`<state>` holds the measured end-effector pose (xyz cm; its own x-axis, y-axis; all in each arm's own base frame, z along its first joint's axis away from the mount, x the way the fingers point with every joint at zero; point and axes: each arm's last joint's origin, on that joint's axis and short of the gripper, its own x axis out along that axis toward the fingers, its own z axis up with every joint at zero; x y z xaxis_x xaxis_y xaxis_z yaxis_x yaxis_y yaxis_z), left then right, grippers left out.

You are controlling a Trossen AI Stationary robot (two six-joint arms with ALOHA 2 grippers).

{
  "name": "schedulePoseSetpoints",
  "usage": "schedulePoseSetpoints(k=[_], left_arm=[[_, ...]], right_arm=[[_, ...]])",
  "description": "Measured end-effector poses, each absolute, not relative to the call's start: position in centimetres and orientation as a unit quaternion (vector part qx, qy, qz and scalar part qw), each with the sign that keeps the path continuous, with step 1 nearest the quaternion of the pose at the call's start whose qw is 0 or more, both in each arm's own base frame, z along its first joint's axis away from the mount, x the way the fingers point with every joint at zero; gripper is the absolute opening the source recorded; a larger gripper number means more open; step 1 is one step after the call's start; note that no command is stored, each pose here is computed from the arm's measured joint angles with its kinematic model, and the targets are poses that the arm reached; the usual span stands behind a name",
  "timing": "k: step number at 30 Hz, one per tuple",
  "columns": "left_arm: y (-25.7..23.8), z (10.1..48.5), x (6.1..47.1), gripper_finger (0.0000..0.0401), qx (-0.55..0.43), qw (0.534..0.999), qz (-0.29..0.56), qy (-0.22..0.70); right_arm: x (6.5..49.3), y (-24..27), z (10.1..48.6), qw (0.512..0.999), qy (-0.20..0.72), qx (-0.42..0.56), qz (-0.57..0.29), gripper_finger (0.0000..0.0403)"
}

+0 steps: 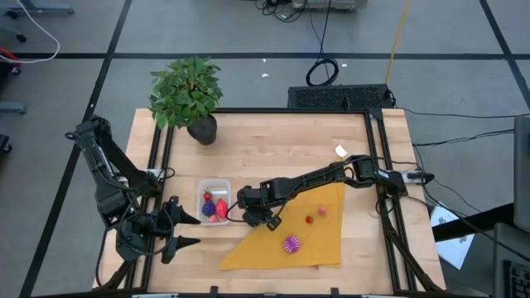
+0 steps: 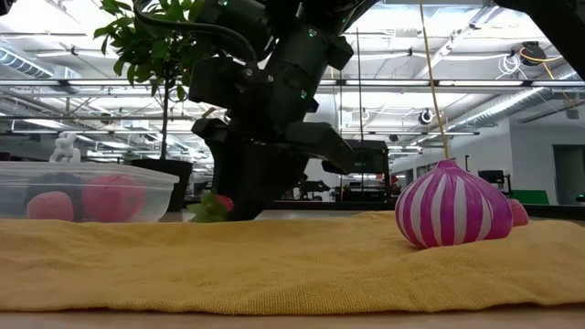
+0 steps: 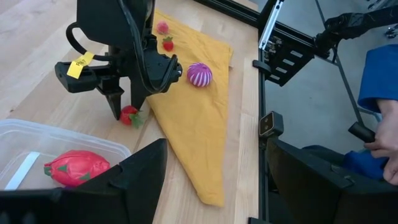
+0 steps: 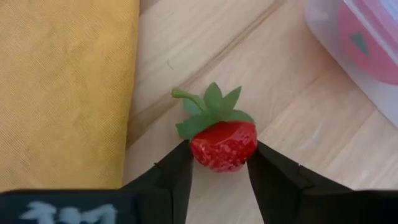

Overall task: Pick and placing Produce into tupperware
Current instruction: Put the left red strawberry into the transparent bin

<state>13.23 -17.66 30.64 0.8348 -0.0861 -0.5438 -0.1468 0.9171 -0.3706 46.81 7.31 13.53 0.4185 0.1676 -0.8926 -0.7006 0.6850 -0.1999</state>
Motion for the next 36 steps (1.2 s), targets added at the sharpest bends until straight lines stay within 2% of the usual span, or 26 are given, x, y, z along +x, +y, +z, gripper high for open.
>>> schedulePoseSetpoints(k=[17, 30, 36], left_arm=[[-17.7, 30.6, 13.2, 0.0280, -0.204, 0.936, 0.016, 0.287], [-17.8, 30.9, 13.4, 0.0280, -0.215, 0.937, 0.014, 0.274], [-18.0, 31.2, 13.8, 0.0280, -0.199, 0.949, 0.013, 0.246]], right_arm=[[46.9, 8.0, 13.8, 0.796, 0.463, -0.308, 0.240, 0.0129], [46.1, 8.5, 21.1, 0.862, 0.387, -0.261, 0.198, 0.0128], [45.3, 10.2, 24.4, 0.889, 0.334, -0.233, 0.208, 0.0128]])
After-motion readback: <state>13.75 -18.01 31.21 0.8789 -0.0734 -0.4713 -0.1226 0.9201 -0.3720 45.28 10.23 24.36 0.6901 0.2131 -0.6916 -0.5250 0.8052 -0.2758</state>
